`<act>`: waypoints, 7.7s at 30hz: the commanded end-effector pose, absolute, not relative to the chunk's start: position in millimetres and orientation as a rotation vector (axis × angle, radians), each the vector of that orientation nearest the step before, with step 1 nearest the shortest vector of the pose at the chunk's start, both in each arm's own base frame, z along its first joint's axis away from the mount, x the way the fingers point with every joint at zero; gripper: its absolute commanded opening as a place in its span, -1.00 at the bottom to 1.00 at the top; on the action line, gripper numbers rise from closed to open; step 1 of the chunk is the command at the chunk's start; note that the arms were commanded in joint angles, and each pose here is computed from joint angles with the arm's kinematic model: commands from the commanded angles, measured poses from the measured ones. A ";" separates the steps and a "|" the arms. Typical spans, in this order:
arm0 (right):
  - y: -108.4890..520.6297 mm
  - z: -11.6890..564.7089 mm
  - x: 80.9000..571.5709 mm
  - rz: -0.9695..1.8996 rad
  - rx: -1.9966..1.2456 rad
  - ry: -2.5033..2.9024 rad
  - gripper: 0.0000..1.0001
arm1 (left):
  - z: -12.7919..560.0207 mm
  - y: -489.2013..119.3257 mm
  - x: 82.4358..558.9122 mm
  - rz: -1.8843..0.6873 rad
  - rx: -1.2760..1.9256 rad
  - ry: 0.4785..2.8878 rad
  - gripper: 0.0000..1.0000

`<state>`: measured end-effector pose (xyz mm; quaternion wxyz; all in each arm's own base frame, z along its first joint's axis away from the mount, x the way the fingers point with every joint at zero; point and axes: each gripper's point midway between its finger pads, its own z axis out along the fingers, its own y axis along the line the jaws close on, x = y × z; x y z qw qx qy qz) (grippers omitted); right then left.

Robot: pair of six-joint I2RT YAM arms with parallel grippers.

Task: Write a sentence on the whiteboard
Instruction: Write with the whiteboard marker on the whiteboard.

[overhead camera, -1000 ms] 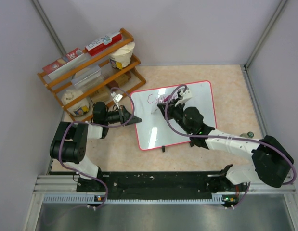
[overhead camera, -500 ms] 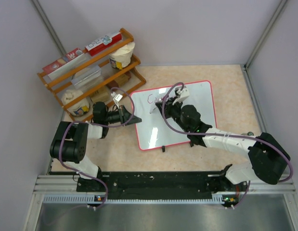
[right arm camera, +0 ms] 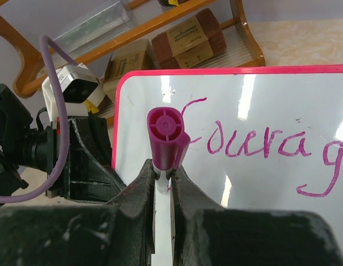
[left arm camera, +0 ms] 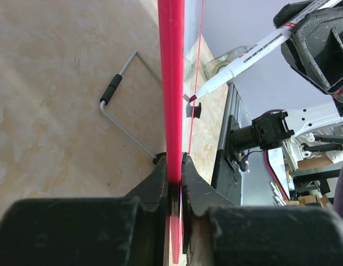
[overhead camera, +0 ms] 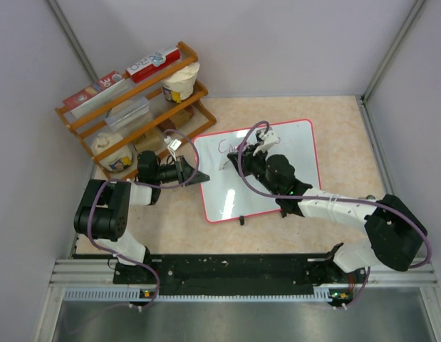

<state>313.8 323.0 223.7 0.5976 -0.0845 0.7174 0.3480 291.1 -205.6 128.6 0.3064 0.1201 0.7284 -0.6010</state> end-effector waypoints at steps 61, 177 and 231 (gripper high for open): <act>316.4 255.0 301.0 1.004 -0.069 1.568 -1.00 | 131.2 -203.4 307.8 -1.491 0.345 1.868 -1.00; 265.8 182.8 313.0 0.857 0.025 1.749 -1.00 | 130.8 -203.7 307.0 -1.496 0.347 1.868 -1.00; 255.0 239.6 338.6 0.842 0.032 1.627 -1.00 | 131.2 -203.7 307.3 -1.496 0.348 1.866 -1.00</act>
